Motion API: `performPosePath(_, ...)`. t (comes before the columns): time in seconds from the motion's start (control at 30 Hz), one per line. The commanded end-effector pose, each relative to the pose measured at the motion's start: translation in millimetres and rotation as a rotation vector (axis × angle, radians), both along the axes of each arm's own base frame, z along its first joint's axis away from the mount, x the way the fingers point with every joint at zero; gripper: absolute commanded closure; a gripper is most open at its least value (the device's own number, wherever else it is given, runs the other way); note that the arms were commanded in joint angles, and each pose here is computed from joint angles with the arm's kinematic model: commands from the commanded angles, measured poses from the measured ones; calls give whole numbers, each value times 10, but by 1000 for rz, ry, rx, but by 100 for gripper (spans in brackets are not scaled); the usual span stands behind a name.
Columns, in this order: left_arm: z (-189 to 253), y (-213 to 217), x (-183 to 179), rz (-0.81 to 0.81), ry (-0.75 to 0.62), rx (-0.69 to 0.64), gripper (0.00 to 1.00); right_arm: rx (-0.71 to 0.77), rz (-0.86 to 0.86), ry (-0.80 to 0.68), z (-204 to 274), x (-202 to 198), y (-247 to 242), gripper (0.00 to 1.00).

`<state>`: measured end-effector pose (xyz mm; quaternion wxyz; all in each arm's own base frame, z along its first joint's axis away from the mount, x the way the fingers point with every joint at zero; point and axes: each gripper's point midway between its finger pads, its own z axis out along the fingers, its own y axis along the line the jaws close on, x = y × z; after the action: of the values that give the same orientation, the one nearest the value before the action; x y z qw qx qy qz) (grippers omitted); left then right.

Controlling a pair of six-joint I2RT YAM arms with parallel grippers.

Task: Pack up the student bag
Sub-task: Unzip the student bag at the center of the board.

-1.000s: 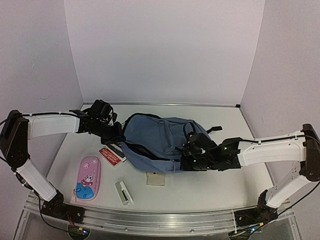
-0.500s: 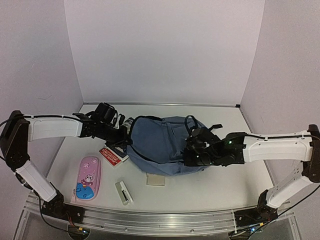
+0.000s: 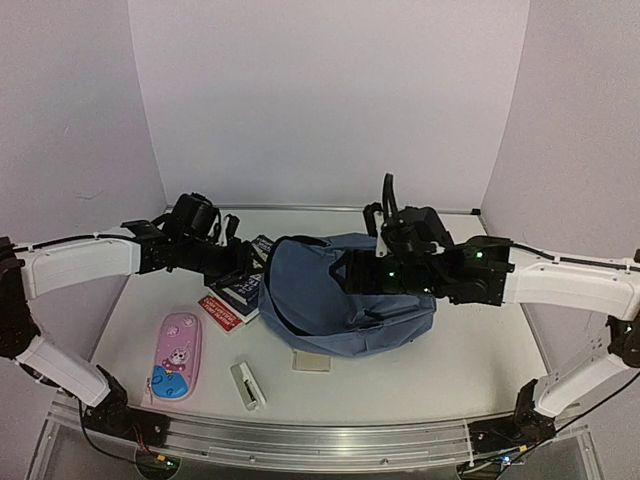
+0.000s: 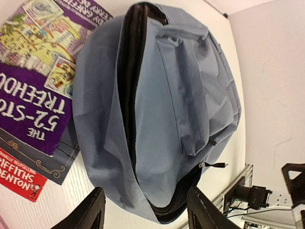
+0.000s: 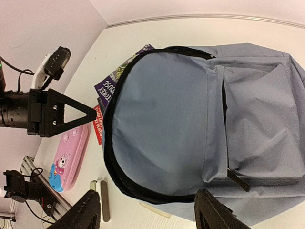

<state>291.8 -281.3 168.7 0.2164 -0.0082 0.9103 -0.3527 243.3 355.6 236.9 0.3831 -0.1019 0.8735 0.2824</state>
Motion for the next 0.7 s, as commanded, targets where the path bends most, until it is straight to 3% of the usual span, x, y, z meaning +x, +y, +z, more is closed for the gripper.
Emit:
performPosePath(0.0,48,128,56,51,23,-47,43,53,47,23,-138,56,440,32)
performPosePath(0.13,108,2,72,15,14,-118,42,45,56,65,-405,79,671,32)
performPosePath(0.4,-99,-104,105,-38,51,-88,36,30,70,111,-671,87,810,32)
performPosePath(0.67,-248,-154,148,-28,66,-88,57,28,51,122,-752,73,752,32)
